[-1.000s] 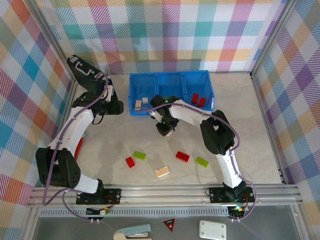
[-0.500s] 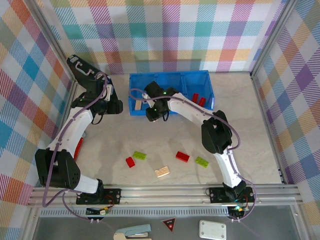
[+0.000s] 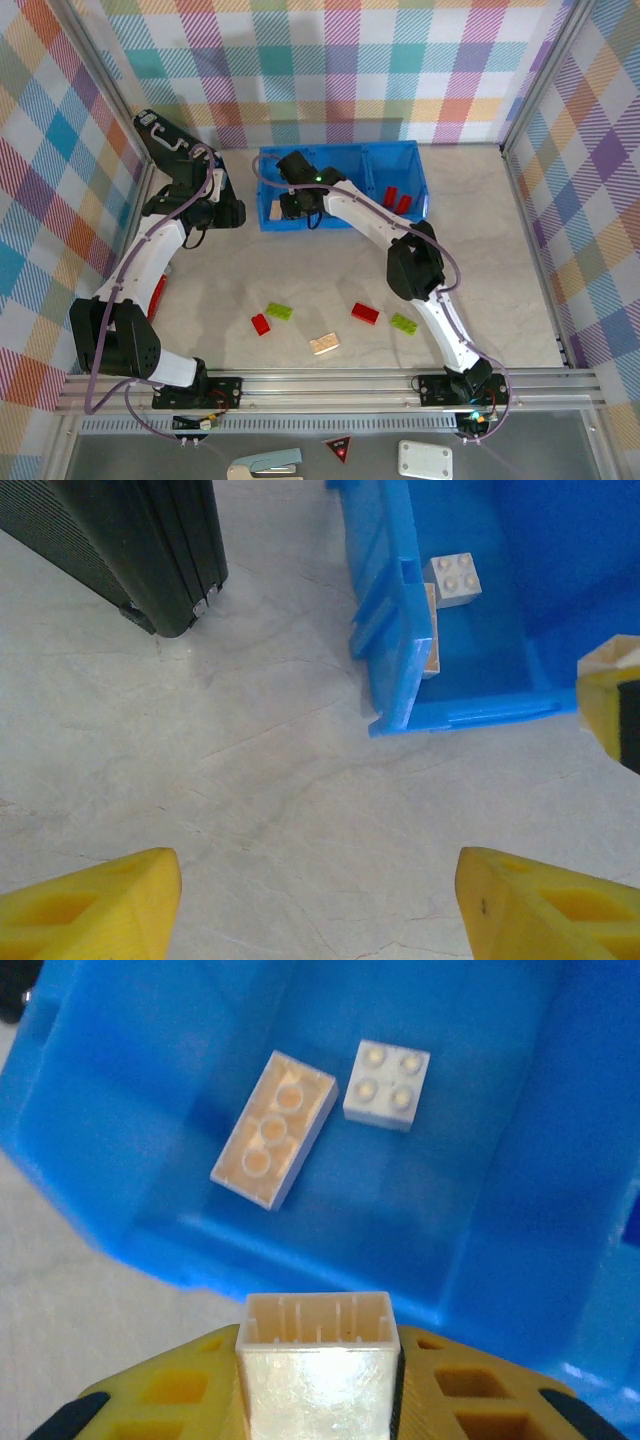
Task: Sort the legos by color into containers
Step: Place the lego in the container.
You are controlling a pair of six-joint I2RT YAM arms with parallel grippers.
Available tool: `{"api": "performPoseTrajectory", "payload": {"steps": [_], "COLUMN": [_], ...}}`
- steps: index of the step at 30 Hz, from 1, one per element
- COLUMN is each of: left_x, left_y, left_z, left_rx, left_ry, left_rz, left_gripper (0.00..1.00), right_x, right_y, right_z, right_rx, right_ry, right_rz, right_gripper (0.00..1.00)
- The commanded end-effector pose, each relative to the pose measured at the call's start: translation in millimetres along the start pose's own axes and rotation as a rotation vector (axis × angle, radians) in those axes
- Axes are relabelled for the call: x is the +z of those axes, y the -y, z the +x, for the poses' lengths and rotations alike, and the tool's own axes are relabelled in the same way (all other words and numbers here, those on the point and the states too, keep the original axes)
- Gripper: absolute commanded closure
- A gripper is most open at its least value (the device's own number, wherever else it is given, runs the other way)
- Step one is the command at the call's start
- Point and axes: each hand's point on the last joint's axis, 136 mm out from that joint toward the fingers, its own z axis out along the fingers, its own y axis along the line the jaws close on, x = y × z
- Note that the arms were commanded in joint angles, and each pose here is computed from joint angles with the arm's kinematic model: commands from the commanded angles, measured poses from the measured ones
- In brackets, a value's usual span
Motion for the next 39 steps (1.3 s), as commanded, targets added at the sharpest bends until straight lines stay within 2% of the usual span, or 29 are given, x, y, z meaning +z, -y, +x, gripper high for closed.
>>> {"api": "performPoseTrajectory", "payload": {"steps": [1, 10, 16, 20, 24, 33, 39], "left_x": [-6, -10, -12, -13, -13, -10, -6], "left_y": [-6, -8, -8, -9, -8, -5, -3], "left_z": [-4, -5, -7, -7, -6, -5, -3], "left_rx": [-0.008, -0.002, 0.001, -0.001, 0.001, -0.003, -0.005], "left_ry": [0.033, 0.046, 0.054, 0.055, 0.053, 0.04, 0.026], "left_rz": [-0.018, -0.027, -0.029, -0.032, -0.03, -0.012, 0.001], "left_gripper": [0.28, 0.28, 0.28, 0.28, 0.28, 0.28, 0.28], "right_x": [8, 30, 43, 45, 37, -1, -27], "right_y": [-4, 7, 6, 3, -1, -13, -26], "right_z": [-12, -15, -7, -6, -11, -23, -11], "right_rx": [0.117, 0.182, 0.19, 0.186, 0.178, 0.139, 0.048], "right_ry": [0.047, 0.126, 0.106, 0.099, 0.11, 0.119, 0.047], "right_rz": [0.03, 0.177, 0.183, 0.175, 0.163, 0.106, 0.022], "right_gripper": [0.71, 0.69, 0.64, 0.56, 0.49, 0.49, 0.49]}}
